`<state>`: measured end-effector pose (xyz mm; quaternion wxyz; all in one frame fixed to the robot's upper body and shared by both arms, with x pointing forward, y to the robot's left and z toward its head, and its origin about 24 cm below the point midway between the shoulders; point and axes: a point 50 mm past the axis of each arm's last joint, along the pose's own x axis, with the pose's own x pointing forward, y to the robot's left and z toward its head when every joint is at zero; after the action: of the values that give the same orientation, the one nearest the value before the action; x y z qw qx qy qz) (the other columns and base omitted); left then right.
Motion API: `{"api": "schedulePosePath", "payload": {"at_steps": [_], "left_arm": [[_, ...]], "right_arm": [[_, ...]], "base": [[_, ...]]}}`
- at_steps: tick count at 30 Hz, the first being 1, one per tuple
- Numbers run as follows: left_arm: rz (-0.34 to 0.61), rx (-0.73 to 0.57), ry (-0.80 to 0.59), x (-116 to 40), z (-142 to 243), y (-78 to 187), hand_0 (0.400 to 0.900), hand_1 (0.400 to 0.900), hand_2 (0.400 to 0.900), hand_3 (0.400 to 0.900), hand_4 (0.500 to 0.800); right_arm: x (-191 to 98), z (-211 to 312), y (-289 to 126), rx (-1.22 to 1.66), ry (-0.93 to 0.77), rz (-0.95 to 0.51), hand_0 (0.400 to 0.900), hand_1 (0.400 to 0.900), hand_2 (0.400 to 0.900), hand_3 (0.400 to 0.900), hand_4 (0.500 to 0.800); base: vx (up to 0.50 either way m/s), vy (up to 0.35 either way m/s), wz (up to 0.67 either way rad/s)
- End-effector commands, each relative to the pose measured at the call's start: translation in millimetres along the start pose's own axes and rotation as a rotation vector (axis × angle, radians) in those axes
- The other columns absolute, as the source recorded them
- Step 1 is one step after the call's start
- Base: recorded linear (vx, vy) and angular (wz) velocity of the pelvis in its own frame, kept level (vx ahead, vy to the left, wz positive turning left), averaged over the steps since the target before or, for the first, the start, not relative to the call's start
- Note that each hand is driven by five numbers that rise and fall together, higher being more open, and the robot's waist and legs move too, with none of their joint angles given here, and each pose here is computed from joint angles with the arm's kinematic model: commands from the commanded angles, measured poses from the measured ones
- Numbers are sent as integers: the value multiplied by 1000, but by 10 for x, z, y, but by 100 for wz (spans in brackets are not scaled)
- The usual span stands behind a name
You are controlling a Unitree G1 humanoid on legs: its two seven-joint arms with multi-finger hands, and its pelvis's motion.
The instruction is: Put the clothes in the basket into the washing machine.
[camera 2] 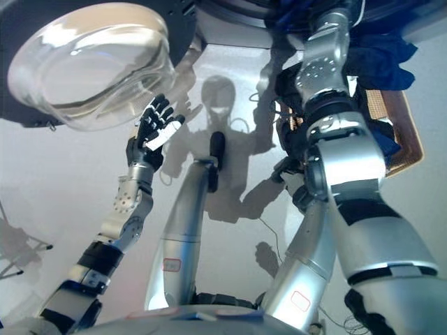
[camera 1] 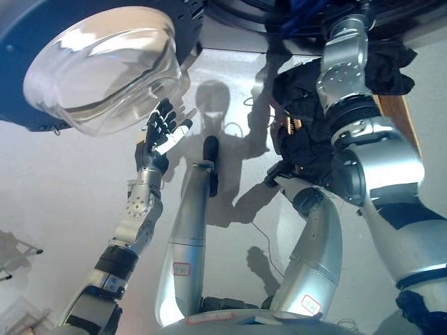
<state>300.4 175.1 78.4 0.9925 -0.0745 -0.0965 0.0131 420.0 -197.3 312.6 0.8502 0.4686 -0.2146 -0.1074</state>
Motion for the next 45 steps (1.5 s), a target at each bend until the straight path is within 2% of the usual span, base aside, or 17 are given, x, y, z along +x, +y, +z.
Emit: {"api": "schedulePosePath", "payload": {"at_steps": [1, 2, 3, 8, 21, 32, 42, 45], "left_arm": [[-30, 21, -14, -157, -59, 39, 900, 900, 900, 900, 800], [-42, 25, -12, -164, -65, 26, 900, 900, 900, 900, 800], [-51, 30, -12, -167, -66, 19, 900, 900, 900, 900, 800], [-76, 35, 7, -176, -104, -24, 900, 900, 900, 900, 800], [-54, 30, 18, -132, -120, 20, 900, 900, 900, 900, 800], [23, 7, 51, -197, -200, 189, 900, 900, 900, 900, 800], [10, -17, 137, -318, -405, 240, 900, 900, 900, 900, 800], [-3, -18, 140, -334, -410, 246, 900, 900, 900, 900, 800]], "right_arm": [[46, 193, -66, -144, -78, 13, 449, 449, 449, 449, 529], [56, 239, -33, -159, -89, 29, 631, 631, 631, 631, 639], [61, 271, -5, -168, -98, 39, 900, 900, 900, 900, 800], [51, 294, 82, -139, -103, 101, 900, 900, 900, 900, 800], [-54, -10, 7, 17, -31, 162, 900, 900, 900, 900, 800], [-590, -553, -149, 217, 89, 433, 900, 900, 900, 900, 800], [-672, -726, -603, 234, 146, 347, 900, 900, 900, 900, 800], [-563, -705, -614, 166, 152, 303, 900, 900, 900, 900, 800]], "base": [[27, -46, 19], [22, -26, 14], [20, -27, 14], [21, -18, 9], [-13, 8, -3], [-51, 68, -22], [-17, 63, -15], [5, 67, -24]]}}
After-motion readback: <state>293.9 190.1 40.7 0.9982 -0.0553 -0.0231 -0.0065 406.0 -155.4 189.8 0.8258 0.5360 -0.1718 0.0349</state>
